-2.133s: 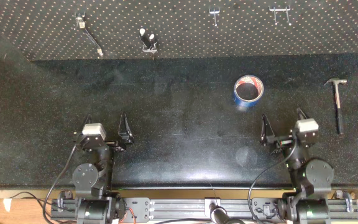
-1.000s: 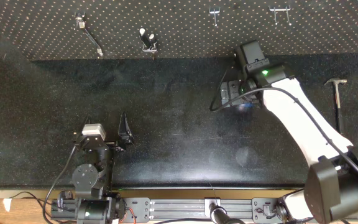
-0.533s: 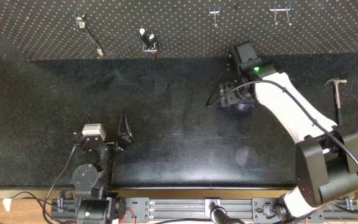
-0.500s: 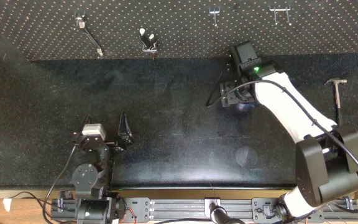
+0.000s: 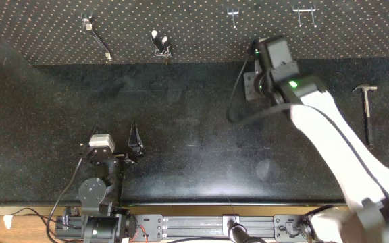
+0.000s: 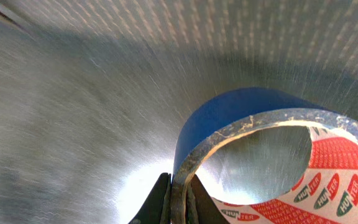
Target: Place Tools Onto Pegboard
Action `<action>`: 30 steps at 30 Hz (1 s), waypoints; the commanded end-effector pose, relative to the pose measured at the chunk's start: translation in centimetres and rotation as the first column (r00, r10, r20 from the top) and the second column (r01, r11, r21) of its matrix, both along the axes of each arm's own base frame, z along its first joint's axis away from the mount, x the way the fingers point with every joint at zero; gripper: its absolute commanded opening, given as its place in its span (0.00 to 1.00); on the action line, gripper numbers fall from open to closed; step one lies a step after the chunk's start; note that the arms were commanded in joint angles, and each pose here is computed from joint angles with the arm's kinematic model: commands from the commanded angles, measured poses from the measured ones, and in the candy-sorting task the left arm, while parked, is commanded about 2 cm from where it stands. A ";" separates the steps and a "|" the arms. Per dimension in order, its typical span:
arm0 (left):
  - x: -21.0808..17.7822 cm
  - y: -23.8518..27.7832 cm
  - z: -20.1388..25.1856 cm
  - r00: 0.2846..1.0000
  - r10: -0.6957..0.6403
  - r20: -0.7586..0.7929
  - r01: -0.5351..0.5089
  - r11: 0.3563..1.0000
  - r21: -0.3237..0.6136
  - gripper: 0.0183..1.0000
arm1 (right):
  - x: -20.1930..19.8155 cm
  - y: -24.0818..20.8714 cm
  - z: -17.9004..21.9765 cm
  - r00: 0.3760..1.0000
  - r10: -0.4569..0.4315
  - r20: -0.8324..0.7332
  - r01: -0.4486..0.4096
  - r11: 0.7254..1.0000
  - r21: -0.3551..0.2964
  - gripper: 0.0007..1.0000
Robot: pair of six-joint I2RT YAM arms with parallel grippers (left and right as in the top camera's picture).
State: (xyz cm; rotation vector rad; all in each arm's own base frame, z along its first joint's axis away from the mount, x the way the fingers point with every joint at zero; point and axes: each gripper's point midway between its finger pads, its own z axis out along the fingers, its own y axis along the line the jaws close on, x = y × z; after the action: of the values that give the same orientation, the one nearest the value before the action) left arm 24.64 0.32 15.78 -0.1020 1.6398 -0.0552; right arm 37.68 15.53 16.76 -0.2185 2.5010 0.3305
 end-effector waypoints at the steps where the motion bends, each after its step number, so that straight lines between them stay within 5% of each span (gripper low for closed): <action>1: 0.0 -0.1 -0.1 1.000 -0.007 -0.003 0.007 1.000 0.005 1.00 | -2.3 1.6 12.4 0.937 0.016 0.349 -0.051 0.995 0.091 0.07; 7: 0.0 -0.1 -0.1 1.000 -0.007 -0.002 0.007 1.000 0.005 1.00 | -2.2 3.2 17.3 0.840 -0.054 0.540 0.006 0.996 0.090 0.07; 15: 0.0 -0.1 -0.1 1.000 -0.007 -0.002 0.007 1.000 0.005 1.00 | 3.7 6.0 13.2 0.815 -0.087 0.573 0.080 0.996 0.036 0.07; 30: 0.0 -0.1 -0.1 1.000 -0.007 -0.002 0.007 1.000 0.005 1.00 | 7.7 7.9 7.3 0.827 -0.096 0.554 0.118 0.993 -0.003 0.07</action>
State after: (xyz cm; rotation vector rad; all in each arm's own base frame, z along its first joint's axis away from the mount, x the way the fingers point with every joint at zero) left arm 24.64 0.32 15.78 -0.1020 1.6398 -0.0552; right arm 44.55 23.26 24.76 -0.1664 1.9415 0.1716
